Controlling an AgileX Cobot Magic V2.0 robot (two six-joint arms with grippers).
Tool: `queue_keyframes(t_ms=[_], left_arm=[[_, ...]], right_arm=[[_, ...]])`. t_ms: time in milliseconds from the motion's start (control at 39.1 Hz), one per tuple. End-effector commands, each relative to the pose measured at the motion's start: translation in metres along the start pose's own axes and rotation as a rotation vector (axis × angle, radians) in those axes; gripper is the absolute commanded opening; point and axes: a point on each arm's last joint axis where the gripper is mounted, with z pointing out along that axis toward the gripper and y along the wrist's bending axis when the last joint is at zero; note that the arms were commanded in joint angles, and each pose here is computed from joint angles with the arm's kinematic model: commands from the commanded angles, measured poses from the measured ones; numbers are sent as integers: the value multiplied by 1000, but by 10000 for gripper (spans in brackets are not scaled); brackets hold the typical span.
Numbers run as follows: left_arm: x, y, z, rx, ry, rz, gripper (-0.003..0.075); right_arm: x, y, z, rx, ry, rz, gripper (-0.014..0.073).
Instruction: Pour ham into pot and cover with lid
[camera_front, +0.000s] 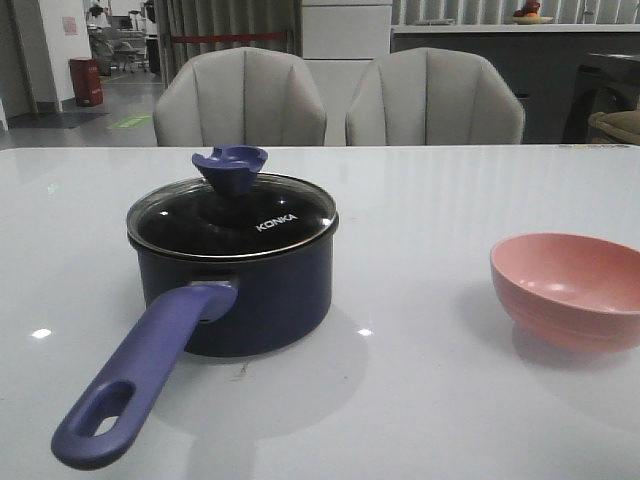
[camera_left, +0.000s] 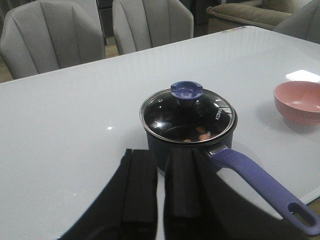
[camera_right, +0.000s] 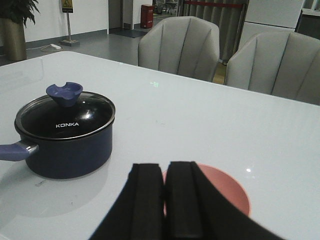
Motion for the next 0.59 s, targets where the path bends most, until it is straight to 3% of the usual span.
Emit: queue_keyframes(t_ms=[0, 409, 563], left_arm=[[-15, 0, -2, 4, -98, 1, 120], [-12, 0, 3, -13, -139, -4, 120], [3, 6, 16, -181, -224, -87, 120]], right_arm=[[-15, -2, -1, 19, -89, -9, 166], [-15, -2, -1, 19, -89, -9, 166], [-15, -2, -1, 19, -89, -9, 166]])
